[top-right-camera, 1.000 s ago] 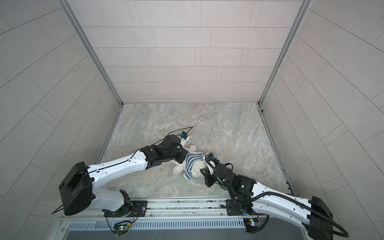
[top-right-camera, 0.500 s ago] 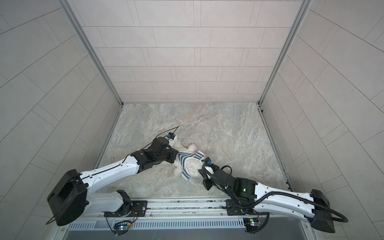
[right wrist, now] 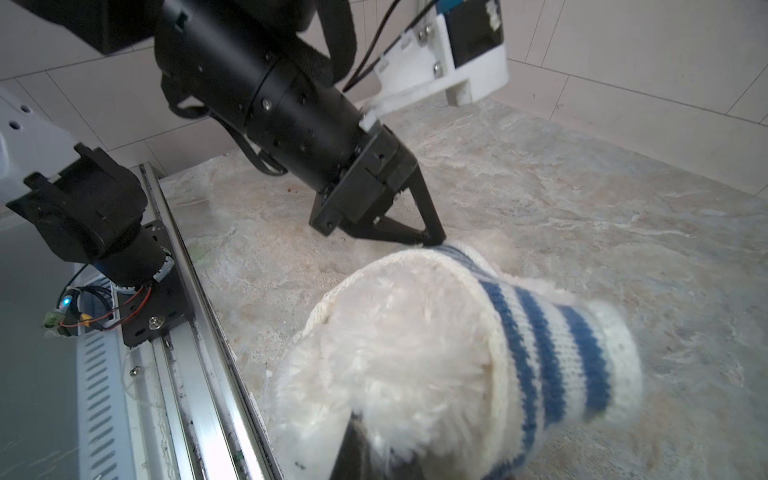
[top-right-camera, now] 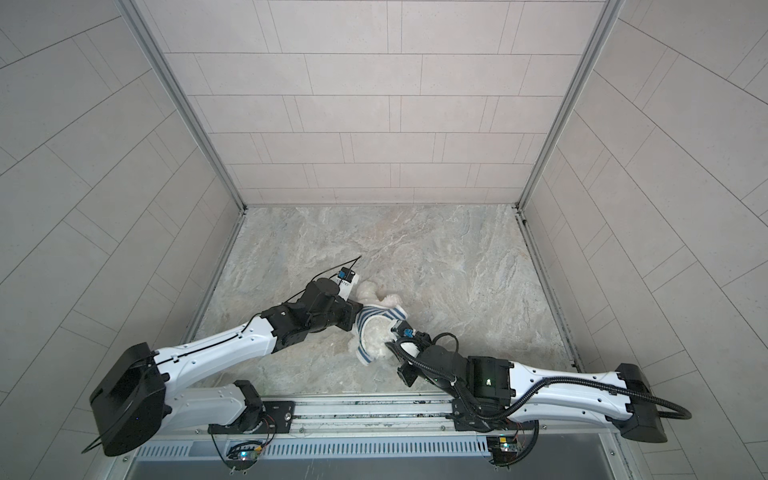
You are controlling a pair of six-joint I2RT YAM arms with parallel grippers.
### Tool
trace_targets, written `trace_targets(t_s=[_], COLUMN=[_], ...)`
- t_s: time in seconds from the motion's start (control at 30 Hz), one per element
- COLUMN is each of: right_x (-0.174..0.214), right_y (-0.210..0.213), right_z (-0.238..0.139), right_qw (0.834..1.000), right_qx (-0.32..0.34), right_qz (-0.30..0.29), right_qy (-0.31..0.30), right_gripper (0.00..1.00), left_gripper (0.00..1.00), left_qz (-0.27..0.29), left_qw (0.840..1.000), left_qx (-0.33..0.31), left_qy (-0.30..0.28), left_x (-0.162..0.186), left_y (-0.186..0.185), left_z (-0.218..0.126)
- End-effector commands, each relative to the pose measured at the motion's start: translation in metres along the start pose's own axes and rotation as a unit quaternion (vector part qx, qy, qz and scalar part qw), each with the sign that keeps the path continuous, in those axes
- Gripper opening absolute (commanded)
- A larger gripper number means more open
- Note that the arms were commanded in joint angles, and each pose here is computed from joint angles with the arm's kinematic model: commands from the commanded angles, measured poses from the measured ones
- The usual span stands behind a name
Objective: Dress the teddy bear
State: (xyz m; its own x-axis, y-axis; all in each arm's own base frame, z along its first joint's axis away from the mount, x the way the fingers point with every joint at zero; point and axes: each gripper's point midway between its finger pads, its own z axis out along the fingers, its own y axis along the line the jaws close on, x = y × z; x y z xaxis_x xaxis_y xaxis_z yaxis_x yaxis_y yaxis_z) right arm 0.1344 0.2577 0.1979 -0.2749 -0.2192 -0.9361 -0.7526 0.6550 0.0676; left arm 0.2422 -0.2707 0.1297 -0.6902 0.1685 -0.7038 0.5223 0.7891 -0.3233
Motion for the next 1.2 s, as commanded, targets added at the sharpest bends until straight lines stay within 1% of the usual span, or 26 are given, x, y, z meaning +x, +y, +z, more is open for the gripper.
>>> trace_targets(t_s=[0.0, 0.1, 0.17, 0.23, 0.27, 0.37, 0.47, 0.53, 0.6, 0.77, 0.87, 0.97, 1.07, 1.17], right_x=[-0.040, -0.060, -0.072, -0.085, -0.088, -0.094, -0.098, -0.102, -0.105, -0.107, -0.109, -0.107, -0.107, -0.108], right_y=[-0.013, -0.027, -0.031, -0.037, -0.040, -0.052, -0.057, -0.055, -0.049, -0.039, -0.034, -0.028, -0.024, -0.021], right_z=[-0.012, -0.025, -0.031, -0.036, -0.038, -0.042, -0.042, -0.041, -0.036, -0.028, -0.027, -0.025, -0.024, -0.023], right_qw=[0.996, 0.989, 0.986, 0.982, 0.979, 0.966, 0.959, 0.959, 0.964, 0.970, 0.973, 0.975, 0.976, 0.978], right_qx=[0.039, 0.066, 0.079, 0.097, 0.107, 0.124, 0.129, 0.127, 0.116, 0.100, 0.084, 0.066, 0.052, 0.046], right_qz=[0.044, 0.091, 0.109, 0.128, 0.141, 0.195, 0.222, 0.221, 0.210, 0.192, 0.182, 0.176, 0.170, 0.165], right_qy=[-0.060, -0.092, -0.097, -0.101, -0.103, -0.115, -0.122, -0.121, -0.116, -0.111, -0.114, -0.120, -0.122, -0.120], right_gripper=[0.00, 0.00, 0.00, 0.00, 0.00, 0.00, 0.00, 0.00, 0.00, 0.00, 0.00, 0.00, 0.00, 0.00], left_gripper=[0.05, 0.34, 0.46, 0.52, 0.54, 0.55, 0.56, 0.56, 0.54, 0.39, 0.31, 0.30, 0.33, 0.33], left_qz=[-0.034, -0.036, -0.037, -0.043, -0.049, -0.075, -0.104, -0.119, -0.130, -0.153, -0.169, -0.194, -0.201, -0.204], left_qw=[0.998, 0.997, 0.996, 0.995, 0.994, 0.989, 0.981, 0.975, 0.970, 0.959, 0.956, 0.950, 0.946, 0.942], left_qx=[0.034, 0.032, 0.031, 0.036, 0.045, 0.074, 0.103, 0.129, 0.154, 0.188, 0.187, 0.193, 0.208, 0.226], left_qy=[-0.027, -0.053, -0.071, -0.084, -0.092, -0.106, -0.126, -0.138, -0.139, -0.150, -0.148, -0.149, -0.143, -0.142], left_x=[-0.010, -0.018, -0.026, -0.031, -0.034, -0.037, -0.035, -0.034, -0.031, -0.039, -0.042, -0.043, -0.043, -0.046], left_y=[-0.017, -0.016, -0.016, -0.017, -0.019, -0.027, -0.031, -0.036, -0.042, -0.051, -0.051, -0.049, -0.054, -0.060], left_z=[-0.016, -0.038, -0.054, -0.067, -0.073, -0.087, -0.099, -0.104, -0.105, -0.103, -0.095, -0.086, -0.079, -0.077])
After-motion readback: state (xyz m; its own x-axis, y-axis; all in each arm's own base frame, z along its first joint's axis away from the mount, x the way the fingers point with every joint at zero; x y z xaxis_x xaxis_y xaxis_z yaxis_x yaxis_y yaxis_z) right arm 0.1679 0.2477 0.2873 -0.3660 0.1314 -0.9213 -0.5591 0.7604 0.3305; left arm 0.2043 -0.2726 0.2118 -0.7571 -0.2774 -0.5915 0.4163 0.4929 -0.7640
